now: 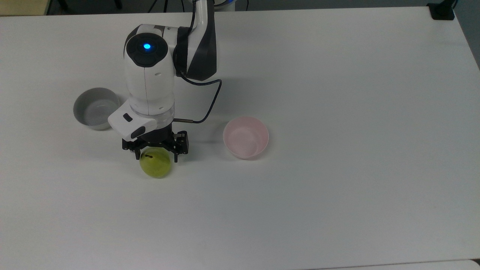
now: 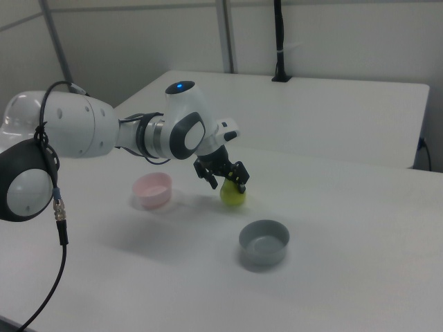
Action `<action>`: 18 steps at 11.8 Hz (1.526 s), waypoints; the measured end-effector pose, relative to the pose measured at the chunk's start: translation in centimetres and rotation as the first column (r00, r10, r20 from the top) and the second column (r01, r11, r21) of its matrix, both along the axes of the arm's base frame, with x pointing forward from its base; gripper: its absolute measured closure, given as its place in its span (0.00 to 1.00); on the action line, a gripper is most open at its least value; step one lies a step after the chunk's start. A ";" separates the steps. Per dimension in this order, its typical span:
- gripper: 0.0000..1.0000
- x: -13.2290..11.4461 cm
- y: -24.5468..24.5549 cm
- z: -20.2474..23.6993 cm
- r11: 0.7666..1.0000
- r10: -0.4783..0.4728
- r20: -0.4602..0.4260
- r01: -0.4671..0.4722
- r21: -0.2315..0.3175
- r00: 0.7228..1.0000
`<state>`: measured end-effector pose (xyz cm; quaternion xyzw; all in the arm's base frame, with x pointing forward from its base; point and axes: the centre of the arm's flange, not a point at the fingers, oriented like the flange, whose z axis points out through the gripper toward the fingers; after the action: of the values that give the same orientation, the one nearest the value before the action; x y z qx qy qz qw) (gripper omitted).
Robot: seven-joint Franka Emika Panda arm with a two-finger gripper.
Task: Place the pear in the bowl
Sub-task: 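Close the gripper on the green pear and lift it, then carry the pear over the pink bowl and lower it inside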
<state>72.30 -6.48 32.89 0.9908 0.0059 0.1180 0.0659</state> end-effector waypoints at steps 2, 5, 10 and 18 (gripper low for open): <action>0.04 0.0 0.0 -0.4 1.000 0.007 -0.006 -0.007 -0.010 1.000; 0.11 0.2 0.0 -1.0 1.000 0.016 0.004 -0.016 -0.017 1.000; 0.18 0.3 0.0 -0.8 1.000 0.017 0.014 -0.017 -0.018 1.000; 0.18 -2.8 10.6 7.8 0.991 0.129 0.022 -0.130 0.018 0.991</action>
<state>69.52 4.15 40.65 0.9876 0.0684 0.1325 0.0486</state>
